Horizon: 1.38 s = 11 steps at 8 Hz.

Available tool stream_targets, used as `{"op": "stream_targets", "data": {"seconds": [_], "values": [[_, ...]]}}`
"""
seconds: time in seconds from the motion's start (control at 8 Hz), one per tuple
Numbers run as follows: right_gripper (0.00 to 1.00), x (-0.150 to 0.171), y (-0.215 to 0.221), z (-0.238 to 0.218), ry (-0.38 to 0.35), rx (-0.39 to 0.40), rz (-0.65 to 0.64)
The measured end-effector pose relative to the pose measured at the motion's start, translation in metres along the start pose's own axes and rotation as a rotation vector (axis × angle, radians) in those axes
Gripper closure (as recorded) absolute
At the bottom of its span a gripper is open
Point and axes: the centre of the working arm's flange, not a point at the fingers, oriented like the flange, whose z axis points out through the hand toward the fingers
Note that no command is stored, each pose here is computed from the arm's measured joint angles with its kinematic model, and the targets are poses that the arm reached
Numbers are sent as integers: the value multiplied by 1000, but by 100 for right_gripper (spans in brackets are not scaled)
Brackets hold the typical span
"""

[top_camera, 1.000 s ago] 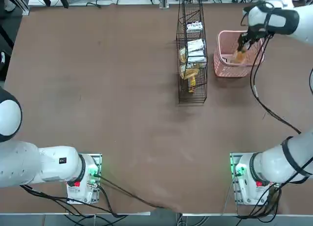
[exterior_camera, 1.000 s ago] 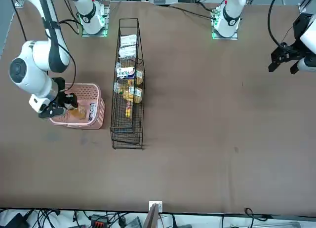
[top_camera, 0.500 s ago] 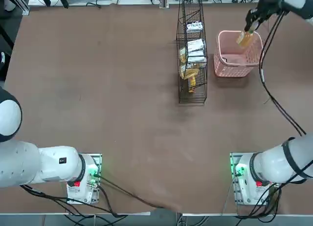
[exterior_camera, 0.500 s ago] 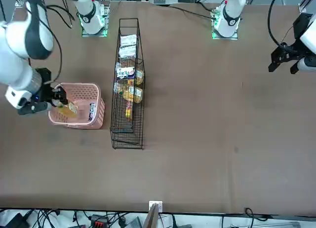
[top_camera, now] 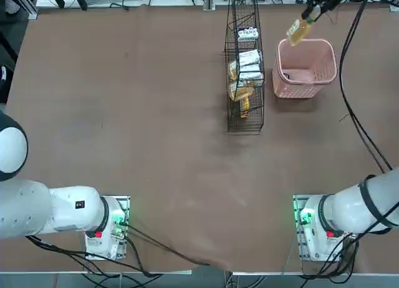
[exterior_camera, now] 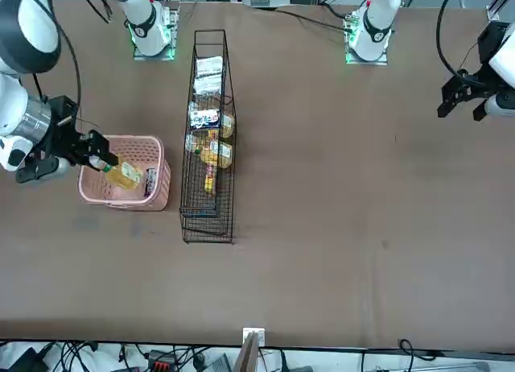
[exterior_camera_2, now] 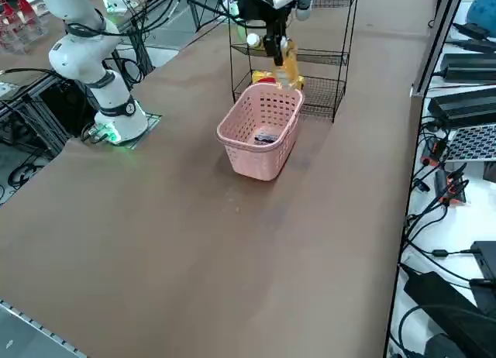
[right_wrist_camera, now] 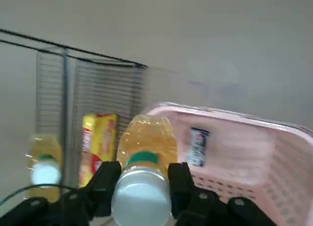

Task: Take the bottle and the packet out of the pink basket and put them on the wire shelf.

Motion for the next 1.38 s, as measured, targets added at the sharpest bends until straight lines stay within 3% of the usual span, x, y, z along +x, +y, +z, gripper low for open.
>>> {"op": "stream_targets", "data": {"seconds": [0.75, 1.38], "values": [[45, 33, -21, 15, 66, 350, 75], [45, 43, -26, 63, 8, 445, 134]]}}
